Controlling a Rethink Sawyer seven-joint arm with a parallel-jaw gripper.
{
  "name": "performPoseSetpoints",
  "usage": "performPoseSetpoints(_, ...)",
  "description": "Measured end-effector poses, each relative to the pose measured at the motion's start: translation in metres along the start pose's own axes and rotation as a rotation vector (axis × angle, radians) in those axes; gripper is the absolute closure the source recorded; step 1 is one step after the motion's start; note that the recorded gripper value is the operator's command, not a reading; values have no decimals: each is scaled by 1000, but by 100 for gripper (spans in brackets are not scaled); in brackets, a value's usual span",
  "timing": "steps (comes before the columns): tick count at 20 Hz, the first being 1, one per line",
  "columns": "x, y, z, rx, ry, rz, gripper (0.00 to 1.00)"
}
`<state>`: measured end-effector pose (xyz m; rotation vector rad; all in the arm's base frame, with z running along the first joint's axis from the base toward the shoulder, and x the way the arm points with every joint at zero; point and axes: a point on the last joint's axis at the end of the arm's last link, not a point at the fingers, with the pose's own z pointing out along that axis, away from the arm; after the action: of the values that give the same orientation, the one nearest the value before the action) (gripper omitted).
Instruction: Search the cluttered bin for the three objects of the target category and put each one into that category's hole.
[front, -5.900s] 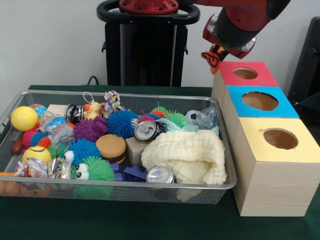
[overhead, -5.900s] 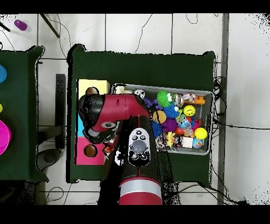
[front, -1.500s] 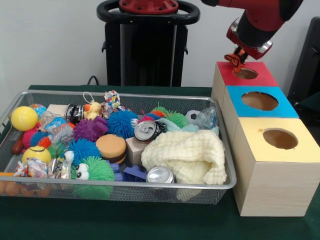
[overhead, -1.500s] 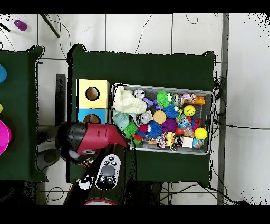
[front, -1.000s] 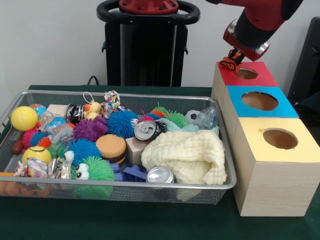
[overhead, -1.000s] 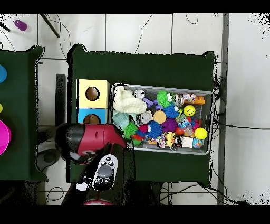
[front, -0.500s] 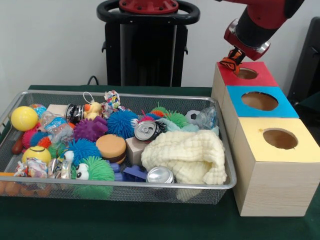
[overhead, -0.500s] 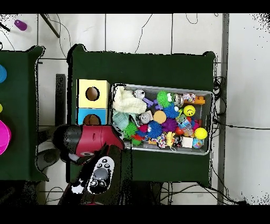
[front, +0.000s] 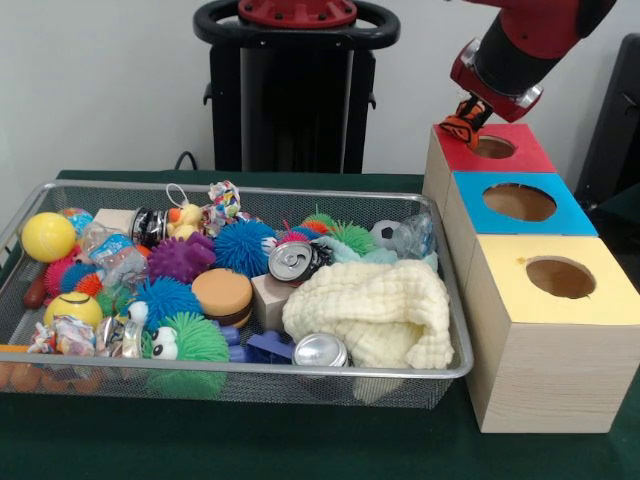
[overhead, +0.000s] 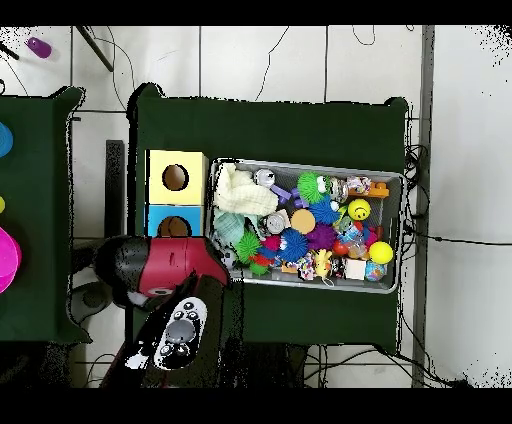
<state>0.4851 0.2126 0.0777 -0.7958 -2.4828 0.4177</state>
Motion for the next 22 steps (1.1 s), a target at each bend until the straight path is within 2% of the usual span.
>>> performPoseSetpoints(13, -1, 7, -3, 27, -40, -2, 100)
performPoseSetpoints(22, -8, 20, -4, 26, -61, 4, 100)
